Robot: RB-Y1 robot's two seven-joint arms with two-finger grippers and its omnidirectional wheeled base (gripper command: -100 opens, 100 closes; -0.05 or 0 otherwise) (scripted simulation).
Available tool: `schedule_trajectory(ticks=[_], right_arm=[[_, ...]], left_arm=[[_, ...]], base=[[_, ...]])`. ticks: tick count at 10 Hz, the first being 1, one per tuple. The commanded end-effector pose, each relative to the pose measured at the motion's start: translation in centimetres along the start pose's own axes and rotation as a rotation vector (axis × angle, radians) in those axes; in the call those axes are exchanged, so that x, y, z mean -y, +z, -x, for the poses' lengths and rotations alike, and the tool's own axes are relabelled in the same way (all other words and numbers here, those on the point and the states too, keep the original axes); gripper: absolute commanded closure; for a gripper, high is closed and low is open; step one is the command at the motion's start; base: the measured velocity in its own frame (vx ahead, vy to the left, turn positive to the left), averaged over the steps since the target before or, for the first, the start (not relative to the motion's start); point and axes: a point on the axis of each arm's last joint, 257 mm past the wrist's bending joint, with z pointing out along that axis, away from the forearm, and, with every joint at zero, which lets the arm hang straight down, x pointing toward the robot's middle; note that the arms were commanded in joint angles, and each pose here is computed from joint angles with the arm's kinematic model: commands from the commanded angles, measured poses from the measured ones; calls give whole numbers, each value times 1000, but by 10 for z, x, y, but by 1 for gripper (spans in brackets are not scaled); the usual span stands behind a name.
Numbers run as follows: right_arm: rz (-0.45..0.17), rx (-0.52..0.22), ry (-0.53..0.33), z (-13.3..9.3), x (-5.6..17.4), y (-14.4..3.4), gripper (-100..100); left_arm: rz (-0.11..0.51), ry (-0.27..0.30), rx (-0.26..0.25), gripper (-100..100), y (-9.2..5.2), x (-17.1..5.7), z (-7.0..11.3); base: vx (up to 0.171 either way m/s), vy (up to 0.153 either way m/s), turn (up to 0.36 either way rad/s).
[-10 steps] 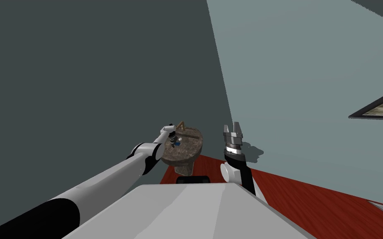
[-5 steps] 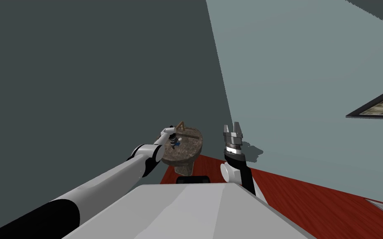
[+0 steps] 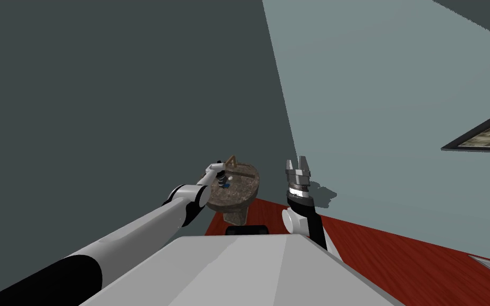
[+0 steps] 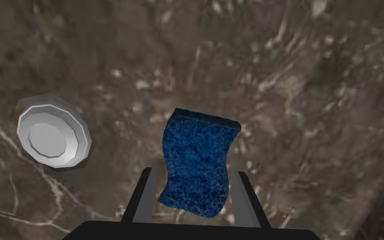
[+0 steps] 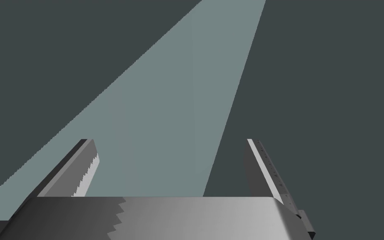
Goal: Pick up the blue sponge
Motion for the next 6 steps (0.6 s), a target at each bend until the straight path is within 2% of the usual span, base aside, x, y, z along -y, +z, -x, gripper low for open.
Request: schedule_trajectory(ticks=[1, 2, 3, 4, 5, 6], right_arm=[[0, 0, 0, 0, 0, 0, 0], [0, 0, 0, 0, 0, 0, 0], [0, 0, 0, 0, 0, 0, 0], [0, 0, 0, 0, 0, 0, 0], [0, 0, 0, 0, 0, 0, 0], [0, 0, 0, 0, 0, 0, 0]], left_arm=[[0, 0, 0, 0, 0, 0, 0], [2, 1, 0, 100, -10, 3, 1], [2, 1, 0, 100, -10, 3, 1], [2, 3, 0, 100, -18, 6, 2], [-1, 2, 0, 100, -14, 5, 2], [0, 2, 0, 0, -16, 5, 2]], base=[[0, 0, 0], [12, -2, 22], [0, -6, 17], [1, -5, 13], [0, 0, 0], [0, 0, 0]])
